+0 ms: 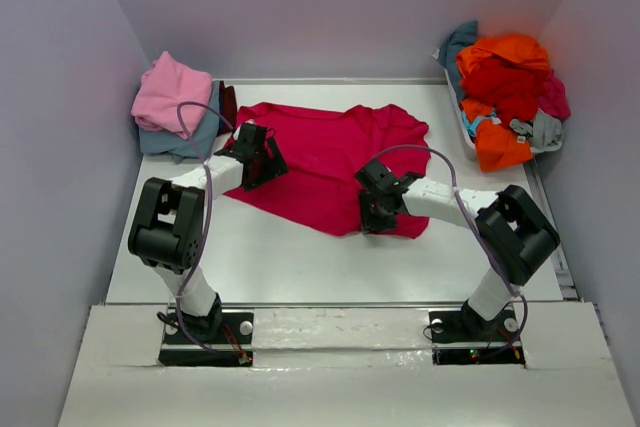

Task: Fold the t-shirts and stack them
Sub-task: Flatten out the tshirt

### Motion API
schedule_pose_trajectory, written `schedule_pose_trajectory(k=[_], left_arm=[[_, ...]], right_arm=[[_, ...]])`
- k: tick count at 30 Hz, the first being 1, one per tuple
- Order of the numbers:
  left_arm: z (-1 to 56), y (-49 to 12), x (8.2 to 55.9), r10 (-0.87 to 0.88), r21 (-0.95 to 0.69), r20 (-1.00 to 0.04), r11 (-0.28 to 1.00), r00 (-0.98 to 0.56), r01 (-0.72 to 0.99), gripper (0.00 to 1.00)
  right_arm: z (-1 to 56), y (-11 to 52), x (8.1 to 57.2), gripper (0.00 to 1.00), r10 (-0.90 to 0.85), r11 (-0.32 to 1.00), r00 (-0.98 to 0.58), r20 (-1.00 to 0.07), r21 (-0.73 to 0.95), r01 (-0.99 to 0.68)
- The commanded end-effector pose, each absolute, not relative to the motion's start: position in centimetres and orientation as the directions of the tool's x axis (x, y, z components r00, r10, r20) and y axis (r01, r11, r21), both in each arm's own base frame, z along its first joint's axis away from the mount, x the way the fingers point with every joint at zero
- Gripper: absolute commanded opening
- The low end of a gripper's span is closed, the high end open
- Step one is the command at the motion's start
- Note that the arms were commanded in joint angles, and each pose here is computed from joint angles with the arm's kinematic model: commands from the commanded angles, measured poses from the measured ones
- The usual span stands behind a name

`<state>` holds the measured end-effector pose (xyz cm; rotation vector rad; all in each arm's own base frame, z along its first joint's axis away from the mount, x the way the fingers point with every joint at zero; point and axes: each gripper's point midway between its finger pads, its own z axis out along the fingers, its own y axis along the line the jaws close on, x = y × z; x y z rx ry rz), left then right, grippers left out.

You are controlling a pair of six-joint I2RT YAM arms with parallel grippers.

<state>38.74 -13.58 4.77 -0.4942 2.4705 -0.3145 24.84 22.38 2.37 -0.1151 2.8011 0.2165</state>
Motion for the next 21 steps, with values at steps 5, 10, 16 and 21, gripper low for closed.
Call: schedule_pose_trajectory(k=[5, 10, 16, 21], left_arm=[[5.5, -13.7, 39.7, -0.415, -0.342, -0.528, 0.903, -0.741, -0.261, 0.86], [5.4, -13.6, 39.5, -0.413, -0.339, -0.526, 0.904, -0.744, -0.262, 0.86], [4.8, -13.9, 38.9, -0.418, -0.353, -0.503, 0.898, -0.756, -0.262, 0.86], [4.2, -15.0, 38.2, -0.425, -0.395, -0.457, 0.884, -0.781, -0.250, 0.86]], right_arm=[[2.0, 23.3, 24.0, 0.45, -0.075, 0.980, -0.942, -0.327, 0.151, -0.131], [1.2, 23.7, 23.8, 0.42, -0.086, 0.979, -0.947, -0.311, 0.152, -0.139], [0.8, 22.9, 22.2, 0.41, -0.086, 0.980, -0.953, -0.292, 0.147, -0.133], [0.7, 22.3, 21.0, 0.41, -0.085, 0.981, -0.956, -0.281, 0.146, -0.130]])
